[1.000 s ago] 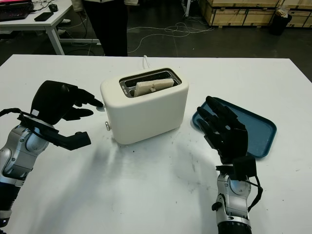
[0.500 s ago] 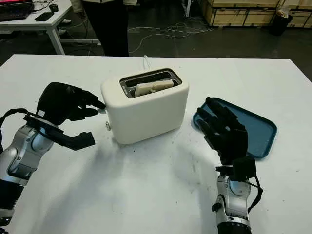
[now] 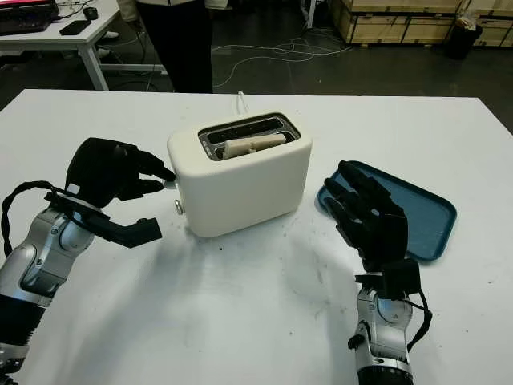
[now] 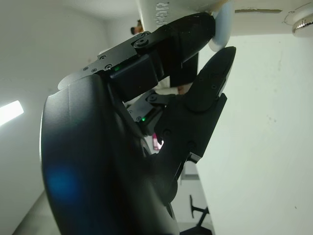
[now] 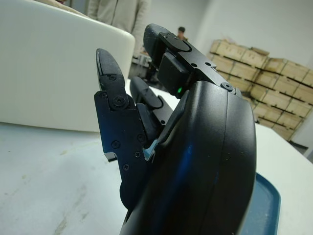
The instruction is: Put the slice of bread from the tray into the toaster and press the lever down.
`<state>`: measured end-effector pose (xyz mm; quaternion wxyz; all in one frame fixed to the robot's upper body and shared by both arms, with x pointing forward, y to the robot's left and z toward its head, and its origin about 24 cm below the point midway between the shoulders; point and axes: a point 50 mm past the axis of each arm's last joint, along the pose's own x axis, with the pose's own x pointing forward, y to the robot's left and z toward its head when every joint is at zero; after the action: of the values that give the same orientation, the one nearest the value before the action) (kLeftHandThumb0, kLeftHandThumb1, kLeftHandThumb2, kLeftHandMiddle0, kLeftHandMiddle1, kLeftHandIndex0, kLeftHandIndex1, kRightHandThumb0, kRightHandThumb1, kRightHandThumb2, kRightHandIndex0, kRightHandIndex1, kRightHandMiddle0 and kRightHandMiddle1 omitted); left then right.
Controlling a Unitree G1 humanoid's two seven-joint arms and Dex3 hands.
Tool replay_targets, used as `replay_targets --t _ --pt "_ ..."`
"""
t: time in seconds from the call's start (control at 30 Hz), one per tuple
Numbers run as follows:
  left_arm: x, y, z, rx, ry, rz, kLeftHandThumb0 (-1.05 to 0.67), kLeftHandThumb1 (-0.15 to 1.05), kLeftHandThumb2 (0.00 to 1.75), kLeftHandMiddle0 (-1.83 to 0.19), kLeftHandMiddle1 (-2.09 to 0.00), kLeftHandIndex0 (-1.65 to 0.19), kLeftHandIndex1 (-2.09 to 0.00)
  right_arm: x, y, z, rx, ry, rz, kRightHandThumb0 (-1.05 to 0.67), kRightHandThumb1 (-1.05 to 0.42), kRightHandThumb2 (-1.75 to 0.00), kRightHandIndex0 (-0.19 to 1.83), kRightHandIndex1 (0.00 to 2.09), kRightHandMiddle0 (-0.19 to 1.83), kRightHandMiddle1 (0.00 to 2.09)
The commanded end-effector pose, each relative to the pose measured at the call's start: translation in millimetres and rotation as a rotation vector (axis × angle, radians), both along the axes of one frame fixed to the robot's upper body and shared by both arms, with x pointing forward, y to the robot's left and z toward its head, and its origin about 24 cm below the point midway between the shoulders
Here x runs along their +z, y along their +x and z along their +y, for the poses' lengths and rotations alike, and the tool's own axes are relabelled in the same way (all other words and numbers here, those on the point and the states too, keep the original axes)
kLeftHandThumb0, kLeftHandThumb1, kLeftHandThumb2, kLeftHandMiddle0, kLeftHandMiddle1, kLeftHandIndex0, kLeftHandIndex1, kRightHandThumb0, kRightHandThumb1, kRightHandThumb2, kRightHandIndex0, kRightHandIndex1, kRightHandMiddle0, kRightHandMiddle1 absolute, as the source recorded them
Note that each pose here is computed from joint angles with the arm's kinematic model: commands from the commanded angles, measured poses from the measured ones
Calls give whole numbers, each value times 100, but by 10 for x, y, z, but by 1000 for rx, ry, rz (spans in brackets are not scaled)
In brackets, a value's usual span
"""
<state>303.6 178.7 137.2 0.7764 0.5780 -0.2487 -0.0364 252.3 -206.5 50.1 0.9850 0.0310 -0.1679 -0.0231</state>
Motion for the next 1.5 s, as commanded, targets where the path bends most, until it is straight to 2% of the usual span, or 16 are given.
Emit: replay_targets --t 0.0,0.17,0.3,0.63,0.7,0.73,0.8,0.83,0.87,0.93,0.97,1.0,1.03,1.17,1.33,1.47 --pt "-71 -11 -75 -25 1 22 -29 92 2 -104 -136 -150 -17 -7 -13 -13 -2 12 -11 -31 -92 -4 83 0 77 0" --pt "-73 -6 -74 -23 -1 26 -28 91 1 -102 -142 -147 -25 -4 -16 -22 -12 -9 -19 -30 -92 -3 83 0 77 0" --pt "-89 -5 -79 -20 5 33 -28 91 0 -102 -135 -125 -60 -3 -28 -28 -16 -11 -10 -33 -92 -3 83 0 77 0" --pt "-224 -34 -197 -45 -12 100 -27 92 2 -101 -134 -119 -68 -7 -94 -58 -15 -11 -7 -31 -92 -4 84 1 78 0" --pt "-442 -103 -355 -61 -41 185 -27 92 4 -101 -133 -117 -68 -9 -120 -69 -15 -12 -7 -30 -92 -4 84 0 78 0" --pt "-632 -167 -475 -60 -55 253 -25 92 3 -96 -142 -113 -76 -11 -133 -77 -17 -13 -6 -31 -92 -4 84 0 78 0" --pt "-1048 -326 -740 -65 -39 423 -27 92 6 -91 -162 -98 -121 -11 -161 -98 -24 -21 -2 -32 -92 -4 84 0 78 0" --pt "-1252 -415 -868 -73 -27 537 -26 92 11 -89 -155 -89 -122 -10 -171 -110 -24 -26 1 -32 -92 -4 84 0 78 0" --pt "-1428 -506 -984 -83 0 616 -26 92 16 -88 -149 -88 -115 -7 -178 -122 -22 -30 2 -32 -92 -5 84 0 78 0" --pt "-1647 -651 -1152 -102 40 710 -27 92 15 -90 -113 -95 -78 3 -183 -143 -16 -39 5 -32 -92 -6 83 0 77 0" --pt "-1698 -695 -1191 -116 47 723 -27 92 14 -92 -108 -99 -70 12 -180 -151 -14 -50 5 -33 -92 -6 83 0 77 0" --pt "-1723 -722 -1207 -125 48 728 -28 92 15 -90 -117 -102 -72 21 -174 -156 -11 -61 4 -35 -92 -6 83 0 77 0" --pt "-1707 -718 -1204 -132 60 740 -28 92 17 -85 -127 -101 -77 30 -167 -155 -7 -71 1 -36 -92 -6 83 0 77 0" --pt "-1596 -646 -1101 -110 79 708 -22 92 17 -83 -112 -98 -67 44 -149 -121 12 -68 -1 -36 -92 -7 83 0 78 0" --pt "-1459 -550 -973 -90 142 671 -25 92 17 -85 -114 -102 -58 31 -141 -88 6 -83 6 -40 -92 -7 82 0 76 0" --pt "-1385 -498 -903 -75 166 649 -29 92 20 -85 -104 -104 -48 29 -137 -77 6 -89 -2 -41 -92 -8 80 0 74 0"
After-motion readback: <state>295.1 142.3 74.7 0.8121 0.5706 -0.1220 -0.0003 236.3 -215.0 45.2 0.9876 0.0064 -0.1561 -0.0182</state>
